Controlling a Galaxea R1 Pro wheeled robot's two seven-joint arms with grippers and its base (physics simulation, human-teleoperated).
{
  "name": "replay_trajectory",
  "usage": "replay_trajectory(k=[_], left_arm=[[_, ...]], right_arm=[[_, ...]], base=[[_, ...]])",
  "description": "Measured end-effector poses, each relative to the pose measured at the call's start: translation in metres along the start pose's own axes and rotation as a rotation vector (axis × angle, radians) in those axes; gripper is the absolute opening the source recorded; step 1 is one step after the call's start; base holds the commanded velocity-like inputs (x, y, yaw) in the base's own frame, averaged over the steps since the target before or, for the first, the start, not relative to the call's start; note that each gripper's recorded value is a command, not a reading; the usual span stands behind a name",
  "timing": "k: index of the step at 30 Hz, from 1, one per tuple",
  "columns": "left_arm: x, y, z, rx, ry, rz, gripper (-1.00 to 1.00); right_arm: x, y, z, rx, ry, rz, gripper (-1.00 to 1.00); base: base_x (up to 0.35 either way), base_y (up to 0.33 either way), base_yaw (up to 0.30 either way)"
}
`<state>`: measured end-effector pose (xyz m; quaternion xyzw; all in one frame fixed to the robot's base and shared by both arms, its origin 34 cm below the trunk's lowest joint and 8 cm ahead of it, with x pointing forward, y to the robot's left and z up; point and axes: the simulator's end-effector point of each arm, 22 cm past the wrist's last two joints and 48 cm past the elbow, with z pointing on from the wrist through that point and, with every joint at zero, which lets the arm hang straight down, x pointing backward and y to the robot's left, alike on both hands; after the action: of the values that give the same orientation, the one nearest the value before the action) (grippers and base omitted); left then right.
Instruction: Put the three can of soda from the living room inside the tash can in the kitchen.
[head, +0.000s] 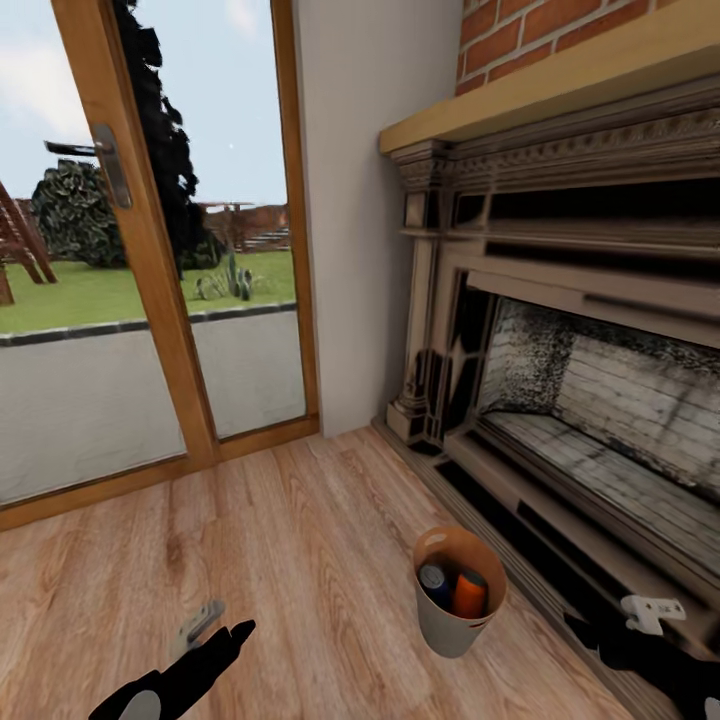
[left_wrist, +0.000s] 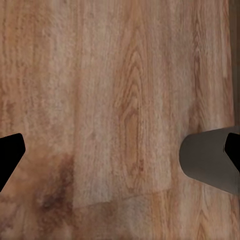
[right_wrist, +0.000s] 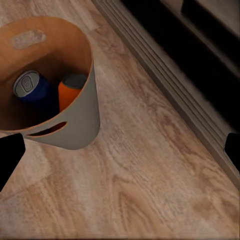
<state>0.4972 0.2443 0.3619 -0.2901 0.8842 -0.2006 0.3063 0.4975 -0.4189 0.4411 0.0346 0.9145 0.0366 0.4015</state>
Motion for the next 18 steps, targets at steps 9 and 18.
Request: replay_trajectory(k=[9,18], left_arm=[[-0.0003,-0.0024,-0.0018,0.002,0.001,0.0,1.0],[-0.002,-0.0007,-0.0019,0.0,-0.001,-0.003,1.0]], right_arm=[[0.0041,0.0052,-0.0009,-0.007,0.009,0.011,1.0],[0.0043,0.0053,-0.0008,-0.007,0.009,0.013,1.0]], base=[[0.0,0.0,0.0],[0.0,0.0,0.0]])
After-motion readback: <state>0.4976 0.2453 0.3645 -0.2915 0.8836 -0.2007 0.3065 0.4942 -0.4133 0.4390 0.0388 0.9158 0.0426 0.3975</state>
